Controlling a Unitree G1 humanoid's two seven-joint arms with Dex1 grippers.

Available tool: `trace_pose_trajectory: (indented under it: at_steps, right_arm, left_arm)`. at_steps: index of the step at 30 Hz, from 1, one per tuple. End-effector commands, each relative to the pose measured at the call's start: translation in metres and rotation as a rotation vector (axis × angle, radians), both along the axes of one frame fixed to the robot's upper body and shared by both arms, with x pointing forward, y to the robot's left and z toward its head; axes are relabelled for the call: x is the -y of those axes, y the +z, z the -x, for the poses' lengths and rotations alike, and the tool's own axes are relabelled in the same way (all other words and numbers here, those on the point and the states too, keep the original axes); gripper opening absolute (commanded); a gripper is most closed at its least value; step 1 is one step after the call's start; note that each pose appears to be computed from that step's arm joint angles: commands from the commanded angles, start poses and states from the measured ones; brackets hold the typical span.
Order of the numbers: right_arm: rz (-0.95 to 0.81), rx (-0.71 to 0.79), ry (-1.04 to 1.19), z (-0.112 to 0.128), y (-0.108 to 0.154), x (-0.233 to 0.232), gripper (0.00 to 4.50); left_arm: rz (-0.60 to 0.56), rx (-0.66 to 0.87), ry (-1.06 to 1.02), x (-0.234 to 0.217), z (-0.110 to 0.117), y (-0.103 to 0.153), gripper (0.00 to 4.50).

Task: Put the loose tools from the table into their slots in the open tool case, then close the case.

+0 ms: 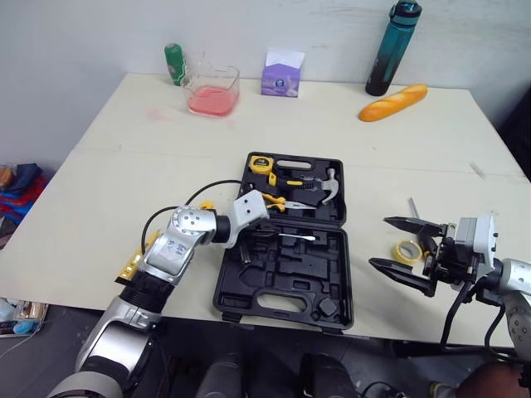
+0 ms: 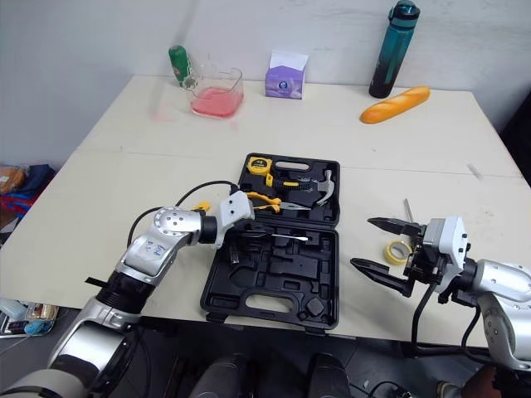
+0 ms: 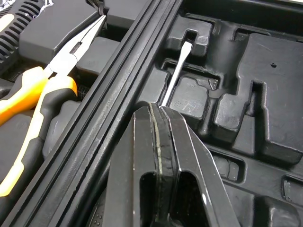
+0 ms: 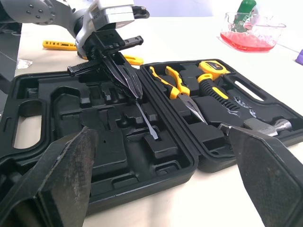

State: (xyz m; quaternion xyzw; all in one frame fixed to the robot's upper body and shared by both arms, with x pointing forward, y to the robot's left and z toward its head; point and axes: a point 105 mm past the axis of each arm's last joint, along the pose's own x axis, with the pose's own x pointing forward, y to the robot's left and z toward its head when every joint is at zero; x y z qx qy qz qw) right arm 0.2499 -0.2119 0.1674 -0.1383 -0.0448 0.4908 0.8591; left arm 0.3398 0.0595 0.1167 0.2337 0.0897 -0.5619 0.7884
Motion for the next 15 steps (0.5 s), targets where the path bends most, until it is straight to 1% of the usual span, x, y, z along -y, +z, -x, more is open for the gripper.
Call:
trace_pose_trajectory:
  at_steps: [1,3,4,5,6,7,8,10,13,15]
  right_arm:
    - [-0.015,0.037,0.021,0.002,0.008,-0.005,4.5]
    - [-0.017,0.039,0.016,0.001,0.008,-0.004,4.5]
    - [-0.02,0.045,0.006,0.0,0.01,-0.003,4.5]
    - [-0.03,0.056,-0.017,-0.002,0.012,0.002,4.5]
    - [-0.033,0.061,-0.04,-0.003,0.014,0.007,4.5]
    - [-0.023,0.046,-0.061,-0.004,0.013,0.012,4.5]
    - [-0.014,0.034,-0.072,-0.004,0.011,0.015,4.5]
    - [0.005,0.02,-0.07,-0.003,0.009,0.015,4.5]
    - [0.0,0.101,-0.196,-0.013,0.023,0.033,4.5]
    - [0.015,0.129,-0.246,-0.015,0.028,0.044,4.5]
  left_arm:
    - [-0.035,0.027,0.008,-0.013,0.001,-0.009,0.06]
    - [0.021,0.079,-0.023,-0.009,0.002,0.007,0.06]
    - [0.063,0.113,-0.05,-0.007,0.005,0.02,0.06]
    - [0.103,0.163,-0.06,-0.011,0.006,0.036,0.06]
    - [0.128,0.209,-0.101,-0.018,0.011,0.05,0.06]
    - [0.131,0.237,-0.09,-0.031,0.011,0.061,0.06]
    - [0.128,0.25,-0.078,-0.041,0.011,0.066,0.06]
    - [0.131,0.242,-0.069,-0.052,0.013,0.068,0.06]
    - [0.133,0.267,-0.012,-0.09,0.022,0.076,0.06]
    - [0.138,0.279,0.036,-0.11,0.027,0.08,0.06]
